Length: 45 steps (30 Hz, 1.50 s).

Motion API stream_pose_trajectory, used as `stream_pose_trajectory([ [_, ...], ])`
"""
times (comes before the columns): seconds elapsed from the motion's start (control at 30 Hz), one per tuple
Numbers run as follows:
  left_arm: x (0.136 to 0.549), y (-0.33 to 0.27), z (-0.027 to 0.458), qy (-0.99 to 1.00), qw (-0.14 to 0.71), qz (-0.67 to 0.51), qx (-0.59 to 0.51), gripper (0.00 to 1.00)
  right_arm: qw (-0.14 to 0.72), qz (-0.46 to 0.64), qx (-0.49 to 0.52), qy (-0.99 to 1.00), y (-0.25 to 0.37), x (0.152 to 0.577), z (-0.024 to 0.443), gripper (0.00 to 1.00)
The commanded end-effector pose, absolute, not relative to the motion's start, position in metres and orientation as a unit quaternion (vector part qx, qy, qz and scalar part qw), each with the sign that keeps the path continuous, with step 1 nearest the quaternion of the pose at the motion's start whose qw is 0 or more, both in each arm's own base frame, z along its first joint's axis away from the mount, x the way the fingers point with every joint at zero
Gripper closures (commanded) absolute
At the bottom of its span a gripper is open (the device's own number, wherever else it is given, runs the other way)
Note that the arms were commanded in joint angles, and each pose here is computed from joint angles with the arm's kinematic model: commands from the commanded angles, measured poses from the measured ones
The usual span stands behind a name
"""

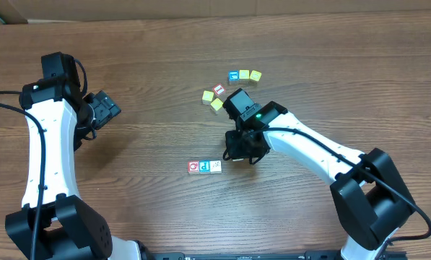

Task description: Flip 4 blocks

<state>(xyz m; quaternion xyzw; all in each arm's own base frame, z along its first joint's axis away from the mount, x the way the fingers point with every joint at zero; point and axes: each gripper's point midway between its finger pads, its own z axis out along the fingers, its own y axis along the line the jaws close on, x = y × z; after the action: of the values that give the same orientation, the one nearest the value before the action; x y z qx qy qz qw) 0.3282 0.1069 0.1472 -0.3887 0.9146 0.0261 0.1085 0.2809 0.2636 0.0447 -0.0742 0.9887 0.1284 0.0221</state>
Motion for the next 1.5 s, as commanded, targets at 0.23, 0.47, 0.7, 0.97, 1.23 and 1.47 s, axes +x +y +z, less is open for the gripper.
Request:
stream_pose_trajectory([
  [0.23, 0.330, 0.107, 0.148, 0.918, 0.110, 0.026, -0.381, 0.00, 0.025, 0.122, -0.065, 0.990, 0.263, 0.279, 0.045, 0.49],
  [0.47, 0.330, 0.107, 0.148, 0.918, 0.110, 0.026, -0.381, 0.00, 0.051, 0.120, -0.063, 0.989, 0.264, 0.291, 0.046, 0.44],
  [0.7, 0.330, 0.107, 0.148, 0.918, 0.110, 0.026, -0.381, 0.01, 0.091, 0.091, -0.056, 0.990, 0.256, 0.307, 0.046, 0.52],
  [0.97, 0.330, 0.107, 0.148, 0.918, 0.110, 0.026, -0.381, 0.00, 0.104, 0.085, -0.011, 0.991, 0.252, 0.312, 0.041, 0.90],
  [1.23, 0.330, 0.107, 0.148, 0.918, 0.110, 0.026, -0.381, 0.00, 0.076, 0.092, 0.005, 0.993, 0.248, 0.296, 0.022, 0.96],
  [1.47, 0.330, 0.107, 0.148, 0.918, 0.110, 0.026, -0.381, 0.00, 0.063, 0.114, 0.001, 0.992, 0.256, 0.292, 0.023, 0.96],
])
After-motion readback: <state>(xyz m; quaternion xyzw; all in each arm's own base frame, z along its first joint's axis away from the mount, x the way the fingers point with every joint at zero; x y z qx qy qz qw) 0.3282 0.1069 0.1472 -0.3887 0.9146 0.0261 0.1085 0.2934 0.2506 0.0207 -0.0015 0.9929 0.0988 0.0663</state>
